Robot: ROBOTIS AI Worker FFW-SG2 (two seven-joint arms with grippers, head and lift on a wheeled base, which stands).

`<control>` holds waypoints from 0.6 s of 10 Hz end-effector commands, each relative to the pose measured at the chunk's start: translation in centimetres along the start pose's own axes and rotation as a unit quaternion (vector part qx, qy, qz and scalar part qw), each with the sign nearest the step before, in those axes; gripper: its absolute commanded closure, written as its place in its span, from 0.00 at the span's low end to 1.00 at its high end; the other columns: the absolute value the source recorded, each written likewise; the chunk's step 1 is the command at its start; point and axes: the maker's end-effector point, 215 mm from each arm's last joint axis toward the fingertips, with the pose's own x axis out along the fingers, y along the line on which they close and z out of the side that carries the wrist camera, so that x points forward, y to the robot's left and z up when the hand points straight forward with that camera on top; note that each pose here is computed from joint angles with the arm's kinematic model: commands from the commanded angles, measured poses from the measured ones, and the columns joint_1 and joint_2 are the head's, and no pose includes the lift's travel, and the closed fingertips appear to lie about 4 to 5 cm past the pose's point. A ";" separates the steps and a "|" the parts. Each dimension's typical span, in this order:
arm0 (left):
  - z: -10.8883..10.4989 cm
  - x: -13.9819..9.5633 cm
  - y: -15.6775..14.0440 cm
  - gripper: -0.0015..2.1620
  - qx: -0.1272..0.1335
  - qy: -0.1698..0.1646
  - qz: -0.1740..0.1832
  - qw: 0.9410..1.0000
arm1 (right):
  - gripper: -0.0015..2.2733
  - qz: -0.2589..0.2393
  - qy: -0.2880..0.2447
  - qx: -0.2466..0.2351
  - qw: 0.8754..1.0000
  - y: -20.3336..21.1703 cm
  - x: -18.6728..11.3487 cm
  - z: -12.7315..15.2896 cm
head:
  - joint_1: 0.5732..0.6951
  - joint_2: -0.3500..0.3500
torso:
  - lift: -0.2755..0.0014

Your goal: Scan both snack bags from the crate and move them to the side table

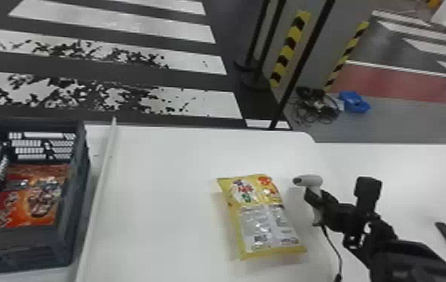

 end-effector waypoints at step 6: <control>0.4 0.3 -1.1 0.02 -0.011 0.000 -0.008 1.000 | 0.06 0.005 0.004 0.003 1.000 -0.6 -1.7 -0.3 | 1.00 0.06 | 0.65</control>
